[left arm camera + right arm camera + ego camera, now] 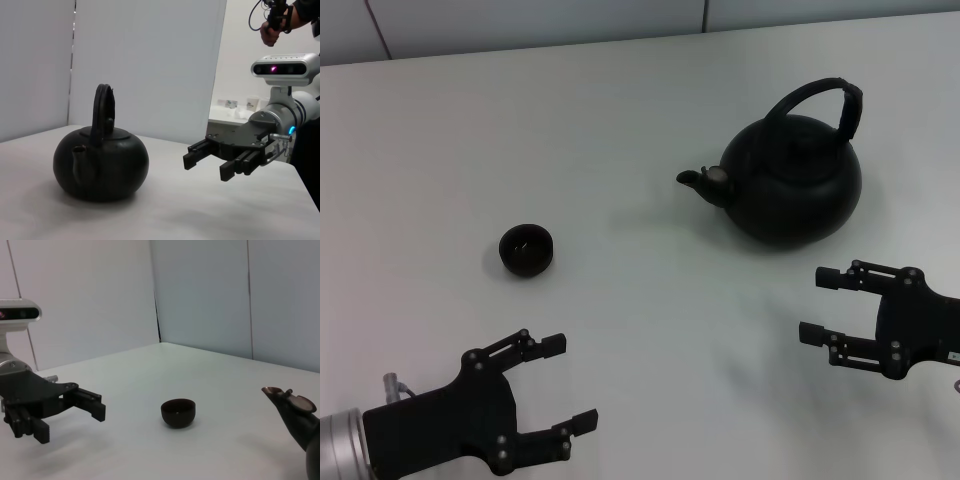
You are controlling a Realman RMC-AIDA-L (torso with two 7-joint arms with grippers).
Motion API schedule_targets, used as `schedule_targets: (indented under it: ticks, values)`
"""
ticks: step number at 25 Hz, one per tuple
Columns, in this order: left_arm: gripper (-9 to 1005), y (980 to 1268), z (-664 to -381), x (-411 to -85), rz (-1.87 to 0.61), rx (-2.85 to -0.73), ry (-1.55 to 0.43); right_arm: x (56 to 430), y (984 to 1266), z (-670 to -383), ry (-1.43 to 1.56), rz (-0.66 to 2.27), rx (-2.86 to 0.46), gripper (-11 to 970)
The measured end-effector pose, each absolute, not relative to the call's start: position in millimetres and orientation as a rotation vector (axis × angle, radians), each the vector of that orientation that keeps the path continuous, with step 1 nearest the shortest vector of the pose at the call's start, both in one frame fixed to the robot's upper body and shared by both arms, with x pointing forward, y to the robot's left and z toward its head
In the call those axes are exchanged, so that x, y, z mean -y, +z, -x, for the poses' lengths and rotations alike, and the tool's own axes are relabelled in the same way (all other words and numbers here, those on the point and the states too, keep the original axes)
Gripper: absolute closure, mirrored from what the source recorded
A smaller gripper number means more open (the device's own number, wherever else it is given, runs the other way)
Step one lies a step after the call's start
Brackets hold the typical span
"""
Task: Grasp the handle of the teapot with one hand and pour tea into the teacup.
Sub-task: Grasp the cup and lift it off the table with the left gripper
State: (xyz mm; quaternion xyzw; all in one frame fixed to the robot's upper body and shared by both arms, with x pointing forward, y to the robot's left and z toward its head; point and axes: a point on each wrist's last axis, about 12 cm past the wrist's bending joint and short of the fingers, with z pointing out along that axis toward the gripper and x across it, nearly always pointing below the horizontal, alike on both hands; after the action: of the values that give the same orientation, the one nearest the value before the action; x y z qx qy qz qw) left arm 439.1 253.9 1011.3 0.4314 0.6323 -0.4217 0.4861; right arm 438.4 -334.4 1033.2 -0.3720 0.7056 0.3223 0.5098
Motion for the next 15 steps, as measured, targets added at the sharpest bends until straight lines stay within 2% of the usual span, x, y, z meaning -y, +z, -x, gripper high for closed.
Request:
schedule_targets:
  ticks: [15]
  values:
    - [135,1010.6,-437.8,-252.7,-1.04,-1.536,-1.023,333.2,1034.3,-441.2,0.775,0.906,-1.691,259]
